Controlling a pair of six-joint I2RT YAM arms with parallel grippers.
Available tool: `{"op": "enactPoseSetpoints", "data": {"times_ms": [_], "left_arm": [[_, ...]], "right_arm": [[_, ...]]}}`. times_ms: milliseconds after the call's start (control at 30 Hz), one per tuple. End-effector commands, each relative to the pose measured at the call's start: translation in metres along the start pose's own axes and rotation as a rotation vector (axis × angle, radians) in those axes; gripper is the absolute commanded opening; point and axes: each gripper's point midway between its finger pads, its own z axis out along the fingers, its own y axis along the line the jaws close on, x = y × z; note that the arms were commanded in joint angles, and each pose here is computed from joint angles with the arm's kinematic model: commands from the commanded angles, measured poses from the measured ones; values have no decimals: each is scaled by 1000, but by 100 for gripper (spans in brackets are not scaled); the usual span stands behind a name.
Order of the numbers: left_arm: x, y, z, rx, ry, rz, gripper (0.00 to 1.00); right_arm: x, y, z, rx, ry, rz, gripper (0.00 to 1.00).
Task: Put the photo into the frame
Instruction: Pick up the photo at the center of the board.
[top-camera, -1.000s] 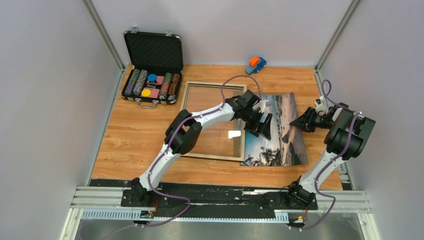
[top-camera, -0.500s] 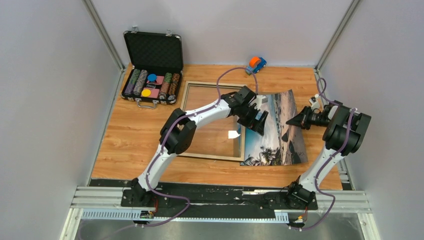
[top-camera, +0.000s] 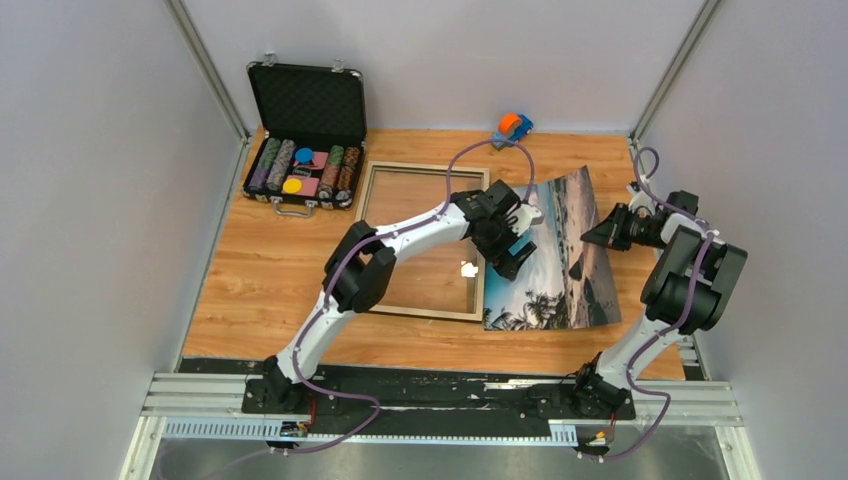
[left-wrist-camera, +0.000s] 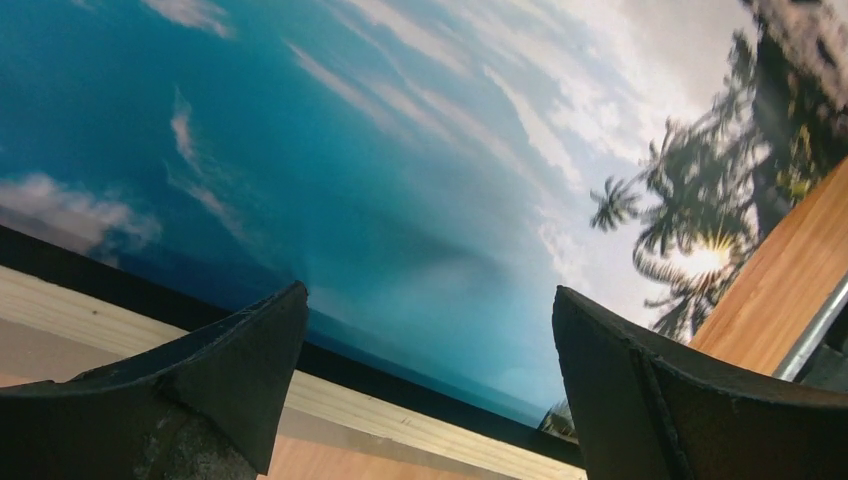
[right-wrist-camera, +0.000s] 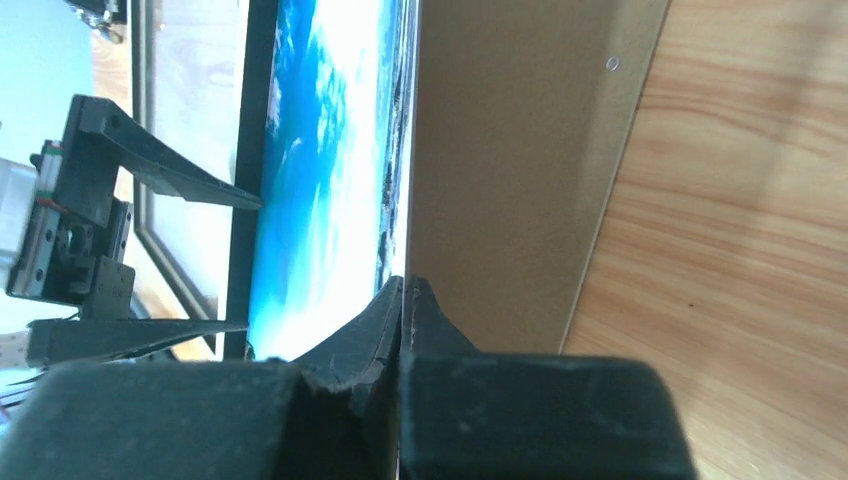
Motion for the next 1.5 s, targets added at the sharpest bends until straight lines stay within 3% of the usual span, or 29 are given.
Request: {"op": "enactPoseSetpoints", "data": {"times_ms": [0, 400, 933, 1133, 1467], "left_arm": [[4, -4, 2, -32, 40, 113, 100], [1, -10, -14, -42, 26, 73, 100], [-119, -43, -111, 251, -302, -427, 100], [-144, -17, -146, 355, -380, -691, 100], [-159, -6, -186, 458, -443, -820, 100]], "right_arm": [[-27, 3, -13, 74, -75, -173, 0], [-30, 33, -22, 35, -102, -191, 0], [-41, 95, -24, 231, -138, -343, 0], [-36, 124, -9, 313, -131, -429, 0], [-23, 168, 22, 380, -103, -578, 0]]}}
